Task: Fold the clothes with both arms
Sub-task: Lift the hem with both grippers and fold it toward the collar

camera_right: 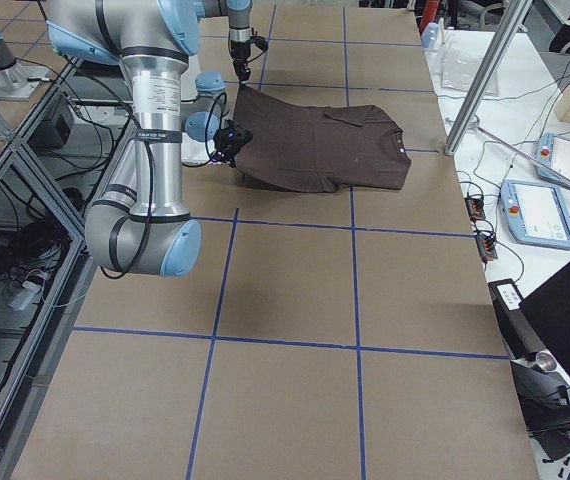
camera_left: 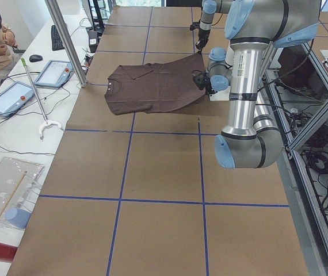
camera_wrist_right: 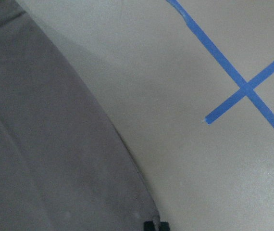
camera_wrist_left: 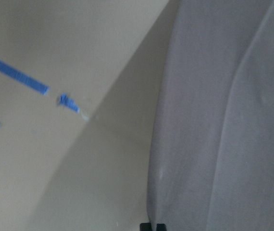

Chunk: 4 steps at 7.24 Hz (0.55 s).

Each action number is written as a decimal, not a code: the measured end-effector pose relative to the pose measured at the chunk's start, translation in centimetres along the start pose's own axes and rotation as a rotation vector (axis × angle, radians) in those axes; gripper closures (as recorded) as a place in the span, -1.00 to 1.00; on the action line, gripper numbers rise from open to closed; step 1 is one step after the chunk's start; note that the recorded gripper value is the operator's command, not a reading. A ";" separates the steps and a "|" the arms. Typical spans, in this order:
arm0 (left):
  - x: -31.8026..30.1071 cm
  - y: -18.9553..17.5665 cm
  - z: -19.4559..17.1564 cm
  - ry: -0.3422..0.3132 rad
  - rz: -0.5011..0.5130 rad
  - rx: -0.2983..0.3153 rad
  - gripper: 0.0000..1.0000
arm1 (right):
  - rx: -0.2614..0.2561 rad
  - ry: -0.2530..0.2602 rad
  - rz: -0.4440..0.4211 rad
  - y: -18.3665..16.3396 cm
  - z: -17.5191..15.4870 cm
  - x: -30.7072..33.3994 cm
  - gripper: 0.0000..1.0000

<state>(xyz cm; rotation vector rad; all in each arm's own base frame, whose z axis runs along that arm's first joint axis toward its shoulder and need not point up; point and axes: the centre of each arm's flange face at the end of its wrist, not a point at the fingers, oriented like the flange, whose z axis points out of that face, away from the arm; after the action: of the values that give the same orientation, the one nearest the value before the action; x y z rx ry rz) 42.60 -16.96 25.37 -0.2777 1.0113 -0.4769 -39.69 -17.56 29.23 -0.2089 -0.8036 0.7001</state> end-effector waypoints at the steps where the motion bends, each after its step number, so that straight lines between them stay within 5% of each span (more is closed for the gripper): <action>1: 0.3 0.2 -0.8 0.008 0.010 -0.009 1.00 | 0.005 -0.028 0.015 -1.1 -1.4 -1.1 1.00; 4: 4.5 -7.4 -1.5 0.067 0.115 0.146 1.00 | 0.095 -0.113 -0.002 -8.0 -1.1 -10.6 1.00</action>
<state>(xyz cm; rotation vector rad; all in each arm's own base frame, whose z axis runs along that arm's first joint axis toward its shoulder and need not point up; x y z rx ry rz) 41.37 -25.66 24.49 -0.0731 1.0461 -0.4549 -40.10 -30.41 25.59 -0.0830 -0.8754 0.7512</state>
